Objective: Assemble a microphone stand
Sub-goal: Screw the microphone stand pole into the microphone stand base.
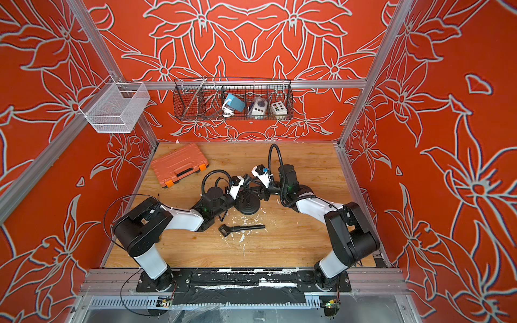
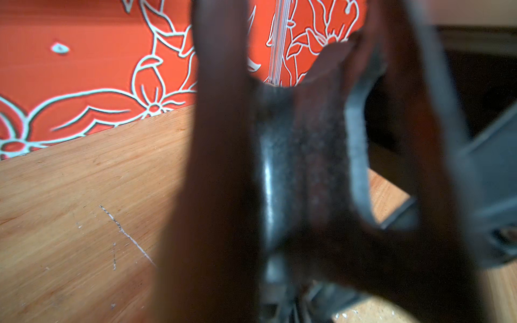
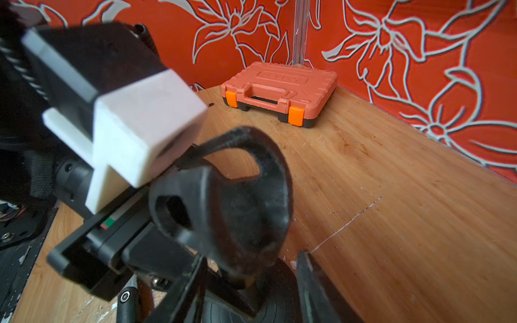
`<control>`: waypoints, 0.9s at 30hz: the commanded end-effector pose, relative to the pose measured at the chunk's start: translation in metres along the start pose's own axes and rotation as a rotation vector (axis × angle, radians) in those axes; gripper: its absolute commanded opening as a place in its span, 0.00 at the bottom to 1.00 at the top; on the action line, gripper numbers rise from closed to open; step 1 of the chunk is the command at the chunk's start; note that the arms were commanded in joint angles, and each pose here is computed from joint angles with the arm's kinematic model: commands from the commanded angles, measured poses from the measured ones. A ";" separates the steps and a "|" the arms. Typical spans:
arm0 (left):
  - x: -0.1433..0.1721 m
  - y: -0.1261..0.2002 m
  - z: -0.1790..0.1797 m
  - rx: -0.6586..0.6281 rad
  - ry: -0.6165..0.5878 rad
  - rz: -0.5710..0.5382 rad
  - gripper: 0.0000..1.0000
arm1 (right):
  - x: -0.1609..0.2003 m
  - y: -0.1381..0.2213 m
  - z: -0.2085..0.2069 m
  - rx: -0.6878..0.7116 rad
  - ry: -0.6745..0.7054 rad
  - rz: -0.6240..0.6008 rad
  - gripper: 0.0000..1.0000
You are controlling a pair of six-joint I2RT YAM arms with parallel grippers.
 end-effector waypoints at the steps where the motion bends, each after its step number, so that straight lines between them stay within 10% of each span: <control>1: 0.014 0.001 0.002 0.000 0.017 0.054 0.17 | -0.008 -0.001 -0.003 -0.020 0.023 -0.067 0.53; 16: 0.016 -0.002 0.001 0.013 0.012 0.072 0.29 | -0.001 -0.011 -0.005 -0.071 0.002 -0.122 0.36; 22: 0.018 -0.001 0.001 0.009 0.013 0.072 0.38 | 0.006 -0.008 0.000 -0.048 -0.005 -0.127 0.01; 27: 0.017 0.001 0.001 0.002 0.012 0.067 0.41 | 0.019 -0.004 0.010 0.027 -0.026 -0.095 0.00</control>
Point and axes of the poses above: each gripper's point midway between its finger pads, its own y axis back along the fingers, its own z axis along the line the jaws close on, x = y × z, the point moved 10 cm from there along y, back along the fingers, and after that the axes turned 10 degrees about y, right-handed, at the moved point
